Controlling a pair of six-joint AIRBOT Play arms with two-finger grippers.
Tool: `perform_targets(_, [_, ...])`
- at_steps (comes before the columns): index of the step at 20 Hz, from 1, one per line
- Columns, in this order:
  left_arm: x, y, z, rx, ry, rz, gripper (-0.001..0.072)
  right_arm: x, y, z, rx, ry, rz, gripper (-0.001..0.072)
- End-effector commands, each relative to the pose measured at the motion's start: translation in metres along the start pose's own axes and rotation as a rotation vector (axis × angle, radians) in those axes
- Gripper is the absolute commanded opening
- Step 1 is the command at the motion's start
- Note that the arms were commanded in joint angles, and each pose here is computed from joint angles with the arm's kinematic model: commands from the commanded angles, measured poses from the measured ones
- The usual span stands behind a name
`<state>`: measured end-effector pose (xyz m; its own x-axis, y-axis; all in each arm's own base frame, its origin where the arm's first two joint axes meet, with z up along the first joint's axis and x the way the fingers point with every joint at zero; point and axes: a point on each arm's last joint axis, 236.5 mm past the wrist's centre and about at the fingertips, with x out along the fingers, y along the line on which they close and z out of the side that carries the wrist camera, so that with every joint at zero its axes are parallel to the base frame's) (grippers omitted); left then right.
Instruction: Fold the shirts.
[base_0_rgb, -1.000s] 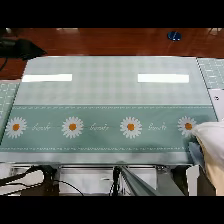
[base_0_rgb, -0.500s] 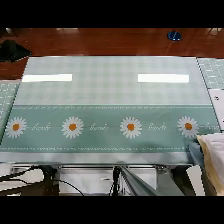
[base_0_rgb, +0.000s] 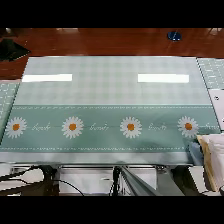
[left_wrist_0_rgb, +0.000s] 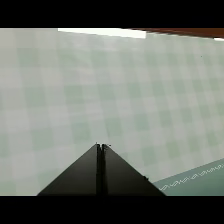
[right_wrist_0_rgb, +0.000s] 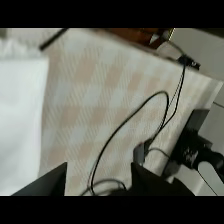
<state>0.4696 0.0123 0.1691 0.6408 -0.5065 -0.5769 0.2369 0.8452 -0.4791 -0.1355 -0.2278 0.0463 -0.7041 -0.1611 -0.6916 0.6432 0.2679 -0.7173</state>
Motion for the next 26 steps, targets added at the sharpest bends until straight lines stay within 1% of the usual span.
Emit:
perform_targets(1, [0.001,-0.001,0.004,-0.002,-0.017,-0.002,0.007,-0.048,-0.039,0.104,0.238,-0.442,-0.01,0.0492])
perform_targets(2, [0.002,-0.007,0.007,-0.009,-0.027,-0.024,0.0134,-0.101,-0.054,0.152,0.325,-0.674,0.049,0.0491])
perform_targets(3, [0.003,-0.013,0.011,-0.014,-0.043,-0.046,0.0246,-0.171,-0.066,0.195,0.437,-0.932,0.164,0.0486])
perform_targets(4, [0.003,-0.018,0.018,-0.024,-0.074,-0.064,0.0472,-0.27,-0.075,0.232,0.597,-1.241,0.394,0.0465])
perform_targets(5, [0.003,-0.024,0.028,-0.036,-0.113,-0.084,0.0657,-0.369,-0.077,0.247,0.732,-1.5,0.705,0.0465])
perform_targets(6, [0.003,-0.026,0.042,-0.046,-0.171,-0.085,0.0671,-0.455,-0.066,0.248,0.814,-1.643,1.044,0.0465])
perform_targets(7, [0.003,-0.028,0.057,-0.035,-0.237,-0.084,0.0671,-0.52,-0.027,0.242,0.721,-1.671,1.246,0.0465])
perform_targets(8, [0.005,-0.037,0.071,-0.001,-0.295,-0.089,0.0671,-0.574,0.047,0.224,0.425,-1.678,1.288,0.0465])
perform_targets(9, [0.014,-0.049,0.074,0.061,-0.306,-0.088,0.0667,-0.605,0.137,0.189,0.039,-1.659,1.251,0.0465])
perform_targets(10, [0.031,-0.063,0.061,0.137,-0.254,-0.075,0.061,-0.606,0.241,0.131,-0.412,-1.576,1.195,0.0465])
perform_targets(11, [0.052,-0.071,0.038,0.208,-0.155,-0.026,0.0596,-0.576,0.321,0.069,-0.789,-1.421,1.136,0.0465])
perform_targets(12, [0.074,-0.07,0.006,0.262,-0.015,0.074,0.0596,-0.525,0.379,0.014,-1.052,-1.176,1.047,0.0462])
perform_targets(13, [0.089,-0.061,-0.025,0.293,0.115,0.193,0.0596,-0.479,0.41,-0.017,-1.164,-0.982,0.931,0.045])
perform_targets(14, [0.098,-0.053,-0.054,0.302,0.233,0.31,0.0598,-0.445,0.429,-0.039,-1.257,-0.877,0.798,0.0429])
perform_targets(15, [0.105,-0.055,-0.077,0.305,0.316,0.363,0.0601,-0.43,0.438,-0.051,-1.31,-0.854,0.716,0.0428])
perform_targets(16, [0.114,-0.066,-0.098,0.322,0.388,0.348,0.0602,-0.429,0.445,-0.067,-1.316,-0.851,0.707,0.0428])
perform_targets(18, [0.133,-0.09,-0.123,0.334,0.453,0.286,0.0602,-0.44,0.452,-0.097,-1.368,-0.896,0.729,0.0434])
perform_targets(20, [0.144,-0.099,-0.146,0.319,0.526,0.246,0.0602,-0.438,0.451,-0.112,-1.379,-0.877,0.727,0.0436])
perform_targets(22, [0.14,-0.094,-0.175,0.292,0.652,0.245,0.0601,-0.433,0.449,-0.12,-1.343,-0.809,0.754,0.0478])
perform_targets(24, [0.134,-0.089,-0.193,0.276,0.743,0.252,0.0601,-0.43,0.447,-0.121,-1.318,-0.776,0.759,0.0476])
perform_targets(26, [0.133,-0.088,-0.196,0.274,0.757,0.253,0.0601,-0.43,0.447,-0.121,-1.317,-0.778,0.757,0.0476])
